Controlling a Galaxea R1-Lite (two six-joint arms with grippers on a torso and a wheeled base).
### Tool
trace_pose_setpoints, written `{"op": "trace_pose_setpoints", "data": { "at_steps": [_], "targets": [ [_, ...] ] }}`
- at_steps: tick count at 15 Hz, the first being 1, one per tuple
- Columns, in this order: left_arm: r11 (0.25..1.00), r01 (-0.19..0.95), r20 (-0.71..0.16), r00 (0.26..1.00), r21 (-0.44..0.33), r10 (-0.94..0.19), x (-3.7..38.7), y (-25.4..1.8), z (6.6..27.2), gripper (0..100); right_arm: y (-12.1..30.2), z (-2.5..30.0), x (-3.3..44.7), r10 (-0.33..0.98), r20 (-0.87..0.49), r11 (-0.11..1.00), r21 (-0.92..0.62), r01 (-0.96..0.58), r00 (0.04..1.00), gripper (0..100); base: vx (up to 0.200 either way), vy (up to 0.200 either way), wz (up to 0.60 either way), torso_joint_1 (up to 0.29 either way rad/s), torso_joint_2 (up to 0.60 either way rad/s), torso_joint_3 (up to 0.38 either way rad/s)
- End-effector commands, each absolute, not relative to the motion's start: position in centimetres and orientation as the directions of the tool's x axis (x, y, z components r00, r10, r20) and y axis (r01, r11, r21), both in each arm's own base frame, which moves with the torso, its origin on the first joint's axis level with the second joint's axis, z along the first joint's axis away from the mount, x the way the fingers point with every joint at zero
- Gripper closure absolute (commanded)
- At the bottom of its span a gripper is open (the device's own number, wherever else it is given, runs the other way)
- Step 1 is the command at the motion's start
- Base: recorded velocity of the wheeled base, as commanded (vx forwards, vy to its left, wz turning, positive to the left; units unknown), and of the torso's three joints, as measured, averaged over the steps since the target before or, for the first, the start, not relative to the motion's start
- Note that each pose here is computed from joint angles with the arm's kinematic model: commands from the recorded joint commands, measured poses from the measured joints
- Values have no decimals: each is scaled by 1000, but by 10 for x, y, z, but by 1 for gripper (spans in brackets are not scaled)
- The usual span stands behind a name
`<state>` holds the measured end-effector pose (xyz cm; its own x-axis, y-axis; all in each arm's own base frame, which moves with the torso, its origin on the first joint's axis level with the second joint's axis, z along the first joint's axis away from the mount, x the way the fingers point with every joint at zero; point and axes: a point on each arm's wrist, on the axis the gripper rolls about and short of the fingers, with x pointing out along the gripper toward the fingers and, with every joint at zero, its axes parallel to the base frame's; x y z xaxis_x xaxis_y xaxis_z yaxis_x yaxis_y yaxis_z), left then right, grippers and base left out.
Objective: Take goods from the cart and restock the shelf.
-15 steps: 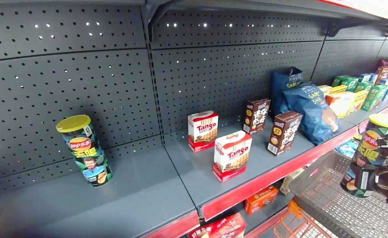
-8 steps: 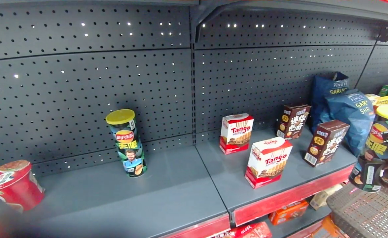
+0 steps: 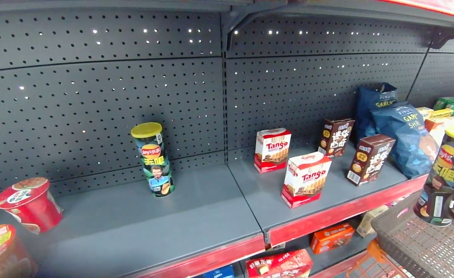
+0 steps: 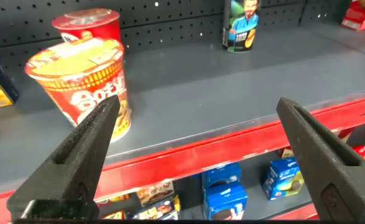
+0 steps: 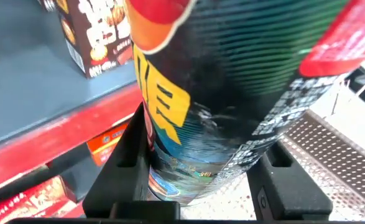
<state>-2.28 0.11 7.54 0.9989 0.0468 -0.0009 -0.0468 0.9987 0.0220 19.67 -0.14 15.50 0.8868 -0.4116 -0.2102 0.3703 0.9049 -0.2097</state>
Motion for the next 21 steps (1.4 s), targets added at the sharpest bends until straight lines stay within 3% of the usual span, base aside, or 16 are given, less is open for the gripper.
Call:
{"op": "trace_pose_setpoints", "data": {
  "at_steps": [1, 9, 12, 21],
  "targets": [
    [999, -48, 0, 999, 21, 48, -23, 1, 75, 0, -2, 159, 189, -410, -189, 905, -201, 374, 892, 100, 0, 0, 600, 17, 2, 7],
    [999, -48, 0, 999, 20, 48, -23, 1, 75, 0, -8, 153, 137, -443, -149, 891, -187, 415, 884, 100, 0, 0, 0, 0, 0, 0],
    [999, -48, 0, 999, 21, 48, -23, 1, 75, 0, -8, 154, 117, -446, -113, 889, -175, 424, 888, 100, 0, 0, 600, 2, 2, 2],
    [999, -46, 0, 999, 21, 46, -23, 1, 75, 0, -8, 152, 79, -415, -113, 901, -187, 391, 903, 100, 0, 0, 0, 0, 0, 0]
  ]
}}
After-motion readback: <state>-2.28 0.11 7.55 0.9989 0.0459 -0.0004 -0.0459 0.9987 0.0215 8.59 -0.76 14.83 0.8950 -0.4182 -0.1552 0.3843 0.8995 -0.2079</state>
